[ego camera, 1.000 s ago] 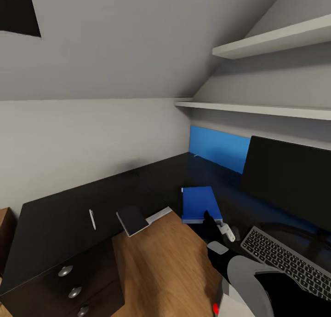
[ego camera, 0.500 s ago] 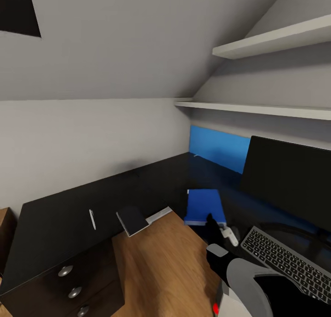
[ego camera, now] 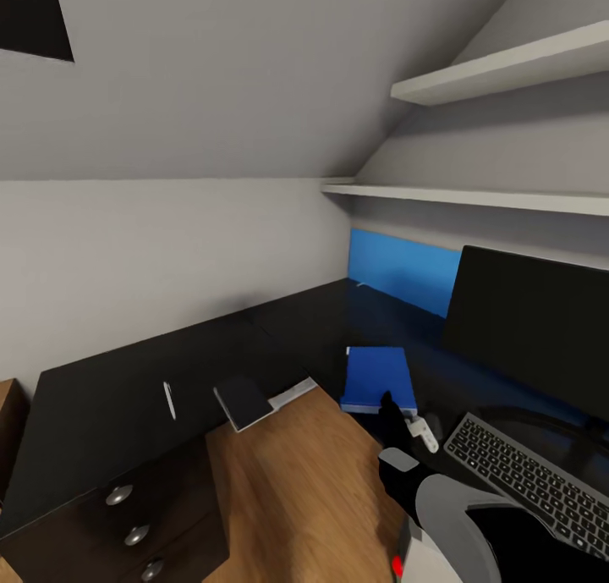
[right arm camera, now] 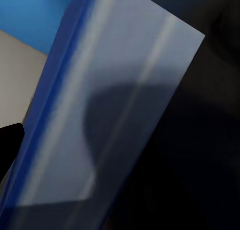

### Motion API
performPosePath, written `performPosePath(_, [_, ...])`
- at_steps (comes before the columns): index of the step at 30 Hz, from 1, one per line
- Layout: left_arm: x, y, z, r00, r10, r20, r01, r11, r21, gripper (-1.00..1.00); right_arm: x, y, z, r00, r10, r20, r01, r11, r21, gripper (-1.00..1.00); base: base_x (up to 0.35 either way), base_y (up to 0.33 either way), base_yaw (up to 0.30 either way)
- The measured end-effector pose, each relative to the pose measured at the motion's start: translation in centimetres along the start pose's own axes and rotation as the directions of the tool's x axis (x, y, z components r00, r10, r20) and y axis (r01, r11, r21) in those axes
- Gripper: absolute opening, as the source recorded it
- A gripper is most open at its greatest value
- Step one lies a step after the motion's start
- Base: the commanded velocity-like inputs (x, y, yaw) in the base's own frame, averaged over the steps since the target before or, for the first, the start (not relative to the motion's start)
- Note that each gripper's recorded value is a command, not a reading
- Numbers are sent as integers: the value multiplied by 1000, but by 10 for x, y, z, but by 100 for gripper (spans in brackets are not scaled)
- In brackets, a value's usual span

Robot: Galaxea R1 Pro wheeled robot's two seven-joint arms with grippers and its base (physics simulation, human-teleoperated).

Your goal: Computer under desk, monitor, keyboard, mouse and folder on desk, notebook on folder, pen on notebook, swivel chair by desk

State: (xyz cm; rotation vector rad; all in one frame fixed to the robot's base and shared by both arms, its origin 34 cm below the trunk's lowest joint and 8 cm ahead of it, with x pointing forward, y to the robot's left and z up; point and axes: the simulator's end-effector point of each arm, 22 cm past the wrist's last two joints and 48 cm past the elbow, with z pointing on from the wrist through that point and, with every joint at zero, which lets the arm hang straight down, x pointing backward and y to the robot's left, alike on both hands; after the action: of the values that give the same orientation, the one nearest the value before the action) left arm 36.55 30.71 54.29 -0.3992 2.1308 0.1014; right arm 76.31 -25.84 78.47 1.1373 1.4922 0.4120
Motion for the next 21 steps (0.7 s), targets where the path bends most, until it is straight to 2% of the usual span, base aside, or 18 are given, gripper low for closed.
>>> performPosePath(7, [10, 0, 6, 1000, -1, 0, 1, 1000, 1, 100, 6, -13, 3, 1000, 22, -2, -22, 1000, 15, -100, 0, 0, 0])
performPosePath(9, [13, 1, 8, 1000, -1, 0, 1, 1000, 0, 100, 7, -19, 4, 999, 41, 1, -41, 999, 29, -100, 0, 0, 0])
performPosePath(13, [19, 1, 12, 1000, -1, 0, 1, 1000, 0, 100, 10, -35, 5, 993, 114, 18, -115, 990, 77, -100, 0, 0, 0])
performPosePath(21, [22, 2, 13, 1000, -1, -1, 1, 1000, 1, 100, 13, -40, 5, 990, 137, 22, -138, 986, 89, -100, 0, 0, 0])
